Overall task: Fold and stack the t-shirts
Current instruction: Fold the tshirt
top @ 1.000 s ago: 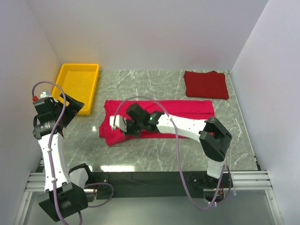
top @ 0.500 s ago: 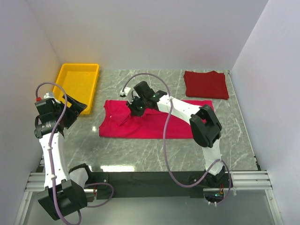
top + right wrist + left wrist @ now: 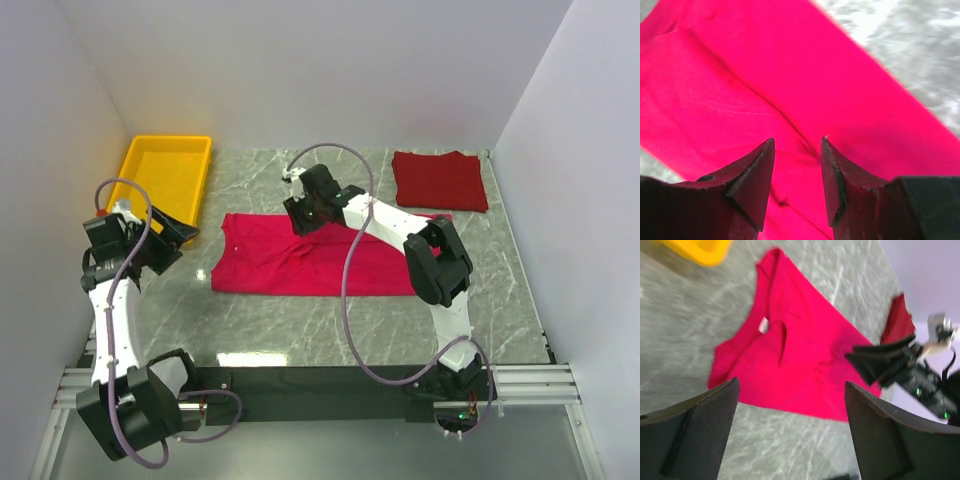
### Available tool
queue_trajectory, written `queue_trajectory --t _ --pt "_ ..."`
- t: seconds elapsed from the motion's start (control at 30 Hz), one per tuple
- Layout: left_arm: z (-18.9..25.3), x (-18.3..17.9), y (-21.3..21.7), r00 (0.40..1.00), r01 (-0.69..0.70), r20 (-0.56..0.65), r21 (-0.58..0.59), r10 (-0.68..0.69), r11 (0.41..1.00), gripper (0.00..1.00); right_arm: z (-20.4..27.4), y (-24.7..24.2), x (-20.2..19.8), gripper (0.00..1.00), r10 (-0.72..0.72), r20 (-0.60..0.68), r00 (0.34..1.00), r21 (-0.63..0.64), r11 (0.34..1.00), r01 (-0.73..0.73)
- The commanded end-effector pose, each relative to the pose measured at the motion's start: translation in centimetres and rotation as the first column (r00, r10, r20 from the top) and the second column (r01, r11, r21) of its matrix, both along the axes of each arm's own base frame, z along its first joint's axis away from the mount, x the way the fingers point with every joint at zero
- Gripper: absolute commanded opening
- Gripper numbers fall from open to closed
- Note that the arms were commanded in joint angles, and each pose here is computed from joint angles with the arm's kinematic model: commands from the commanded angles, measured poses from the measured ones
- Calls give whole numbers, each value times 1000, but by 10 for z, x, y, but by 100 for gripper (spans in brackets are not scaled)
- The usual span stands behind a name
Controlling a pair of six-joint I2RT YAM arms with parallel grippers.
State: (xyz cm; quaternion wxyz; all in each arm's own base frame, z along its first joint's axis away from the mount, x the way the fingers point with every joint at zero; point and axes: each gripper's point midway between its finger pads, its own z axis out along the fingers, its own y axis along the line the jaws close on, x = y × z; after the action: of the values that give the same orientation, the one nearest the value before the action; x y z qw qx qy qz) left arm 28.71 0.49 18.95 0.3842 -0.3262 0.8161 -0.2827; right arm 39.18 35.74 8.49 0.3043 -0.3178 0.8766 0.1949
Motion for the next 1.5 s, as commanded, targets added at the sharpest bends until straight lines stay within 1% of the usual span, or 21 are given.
queue_trajectory --t 0.0,0.07,0.1,0.13,0.17,0.2,0.23,0.27,0.3,0.33,0.37,0.43,0.47,0.63,0.67,0.87,1.0,1.13,1.33,1.37,1.47 --pt "-2 3 -26 986 157 58 -78 -153 984 89 45 -6 35 50 -114 111 987 63 992 107" --pt "-16 3 -33 981 193 12 -68 -193 979 88 53 -12 43 50 -116 129 985 68 992 108" --pt "-20 2 -46 971 239 -5 -56 -240 969 87 55 -19 45 50 -108 123 986 70 993 100" --pt "-30 4 -50 965 260 -36 -32 -261 965 85 58 -21 42 50 -35 143 989 47 998 28" --pt "-35 4 -55 959 274 -64 -22 -275 961 83 68 -21 33 50 43 146 988 58 997 -52" --pt "-39 4 -68 945 317 -79 -9 -317 948 80 70 -19 10 50 180 95 979 98 977 -189" --pt "-50 7 -69 943 316 -117 12 -312 949 79 74 -21 -1 50 303 136 943 90 944 -316" --pt "-54 8 -77 934 338 -130 28 -331 941 76 81 -28 -21 50 357 151 922 100 922 -373" --pt "-62 12 -77 934 329 -157 34 -320 944 75 86 -30 -29 50 407 196 892 96 897 -431" --pt "-67 14 -79 936 317 -171 22 -309 948 73 89 -35 -35 50 421 211 882 85 891 -446" --pt "-70 17 -83 935 313 -180 13 -306 950 68 93 -44 -46 50 425 222 878 79 889 -450" --pt "-81 25 -88 936 279 -216 -33 -279 960 66 97 -56 -52 50 418 231 879 70 894 -443" --pt "-86 28 -90 938 258 -233 -32 -259 965 66 101 -64 -58 50 407 236 882 74 898 -434" --pt "-101 50 -101 953 176 -229 -113 -198 978 64 112 -95 -60 50 328 221 918 120 926 -359" --pt "-102 50 -114 947 201 -230 -121 -224 972 64 114 -106 -59 50 301 221 928 127 934 -334" --pt "-116 61 -132 933 204 -276 -126 -232 971 62 117 -144 -56 50 206 227 952 133 962 -240" --pt "-131 57 -136 918 197 -326 -123 -227 973 60 117 -161 -54 50 155 223 962 151 970 -191" --pt "-136 57 -139 915 194 -337 -113 -221 975 59 119 -172 -53 50 122 224 967 167 973 -161" --pt "-142 63 -147 914 200 -335 -122 -229 972 48 121 -181 -49 50 89 215 973 191 973 -131" --pt "-144 63 -149 912 204 -338 -123 -234 971 42 121 -181 -50 50 87 211 974 194 973 -129" --pt "-143 68 -148 917 193 -335 -109 -219 975 36 124 -181 -50 50 86 213 973 204 970 -130"
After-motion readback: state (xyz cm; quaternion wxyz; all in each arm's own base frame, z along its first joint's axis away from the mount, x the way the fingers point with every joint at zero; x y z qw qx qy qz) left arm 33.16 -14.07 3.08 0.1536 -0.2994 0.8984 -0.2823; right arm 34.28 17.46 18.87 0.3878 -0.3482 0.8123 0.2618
